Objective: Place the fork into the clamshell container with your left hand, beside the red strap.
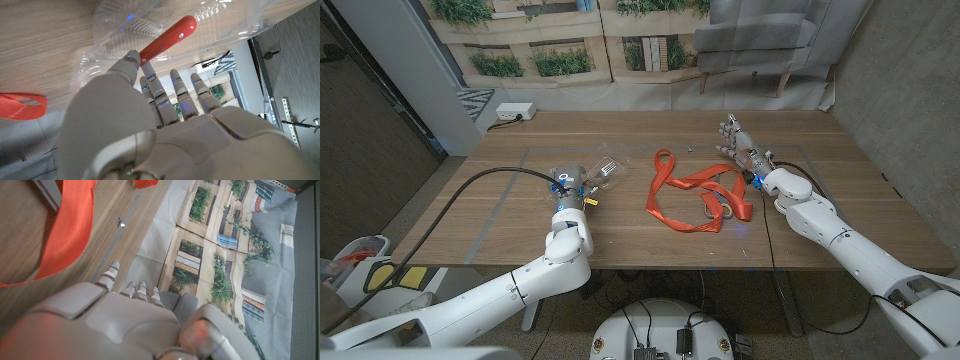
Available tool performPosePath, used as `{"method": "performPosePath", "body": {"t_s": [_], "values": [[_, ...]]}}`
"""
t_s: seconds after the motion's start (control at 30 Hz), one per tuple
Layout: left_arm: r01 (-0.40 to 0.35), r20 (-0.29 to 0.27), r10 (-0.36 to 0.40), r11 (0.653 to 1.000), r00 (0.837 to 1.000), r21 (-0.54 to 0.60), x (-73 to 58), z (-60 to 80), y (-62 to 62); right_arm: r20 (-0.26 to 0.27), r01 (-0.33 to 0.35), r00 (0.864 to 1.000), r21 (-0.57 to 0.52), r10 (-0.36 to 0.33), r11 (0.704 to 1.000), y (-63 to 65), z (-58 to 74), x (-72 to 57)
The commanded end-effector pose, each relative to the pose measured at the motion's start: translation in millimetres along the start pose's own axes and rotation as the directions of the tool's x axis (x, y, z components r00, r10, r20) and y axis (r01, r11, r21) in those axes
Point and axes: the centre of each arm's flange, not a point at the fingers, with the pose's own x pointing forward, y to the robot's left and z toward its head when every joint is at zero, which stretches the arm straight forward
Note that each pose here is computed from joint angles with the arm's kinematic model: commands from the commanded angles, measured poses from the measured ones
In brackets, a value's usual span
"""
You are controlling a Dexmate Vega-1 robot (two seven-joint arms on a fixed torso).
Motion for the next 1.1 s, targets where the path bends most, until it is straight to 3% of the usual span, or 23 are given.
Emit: {"method": "performPosePath", "body": {"t_s": [0.03, 1.1], "values": [[-0.02, 0.005, 0.02, 1.0, 1.0, -0.016, -2.4, -0.5, 4.1, -0.005, -0.004, 1.0, 0.004, 0.004, 1.0, 1.2, -1.0, 0.6], [-0.017, 0.017, 0.018, 0.999, 1.0, -0.041, -6.3, -7.3, 4.3, -0.009, -0.016, 1.0, -0.004, 0.016, 1.0, 3.0, -1.9, 3.6]]}}
